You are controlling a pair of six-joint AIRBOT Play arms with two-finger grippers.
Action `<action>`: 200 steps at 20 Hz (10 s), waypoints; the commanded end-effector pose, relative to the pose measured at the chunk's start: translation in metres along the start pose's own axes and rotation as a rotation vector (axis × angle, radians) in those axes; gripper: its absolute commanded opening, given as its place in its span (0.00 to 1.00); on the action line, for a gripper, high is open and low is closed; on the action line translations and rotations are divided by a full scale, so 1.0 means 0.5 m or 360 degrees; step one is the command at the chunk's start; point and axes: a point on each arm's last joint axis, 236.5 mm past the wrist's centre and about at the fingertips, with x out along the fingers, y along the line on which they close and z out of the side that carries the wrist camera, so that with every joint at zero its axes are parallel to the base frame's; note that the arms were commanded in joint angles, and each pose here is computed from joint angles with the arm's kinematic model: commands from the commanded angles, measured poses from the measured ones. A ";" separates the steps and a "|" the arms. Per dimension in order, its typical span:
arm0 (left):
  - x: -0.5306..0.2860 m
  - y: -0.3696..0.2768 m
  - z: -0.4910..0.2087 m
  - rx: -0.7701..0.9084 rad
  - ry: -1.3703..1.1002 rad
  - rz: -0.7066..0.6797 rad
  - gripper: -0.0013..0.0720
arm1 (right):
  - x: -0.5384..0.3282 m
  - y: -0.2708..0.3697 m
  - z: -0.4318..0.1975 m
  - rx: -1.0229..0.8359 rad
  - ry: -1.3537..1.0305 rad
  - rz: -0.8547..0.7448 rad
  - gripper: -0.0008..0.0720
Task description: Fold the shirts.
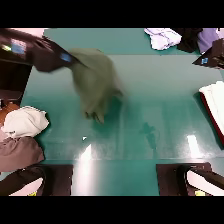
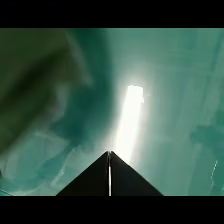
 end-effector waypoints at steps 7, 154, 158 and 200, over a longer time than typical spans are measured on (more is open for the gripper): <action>0.289 -0.022 -0.138 0.0141 0.0533 -0.0088 0.06 | -0.028 0.012 -0.016 -0.0038 -0.0017 -0.0005 0.04; 0.177 0.368 -0.600 -0.1404 0.0629 0.0429 0.66 | 0.153 -0.263 0.059 0.0089 0.0269 -0.0492 0.65; 0.231 0.282 -0.684 -0.1371 0.0765 0.0367 0.66 | 0.145 -0.246 0.056 0.0064 0.0265 -0.0483 0.65; 0.131 0.216 -0.633 -0.0891 0.0717 0.0677 0.06 | 0.310 -0.435 -0.537 0.0694 0.0835 -0.0381 0.65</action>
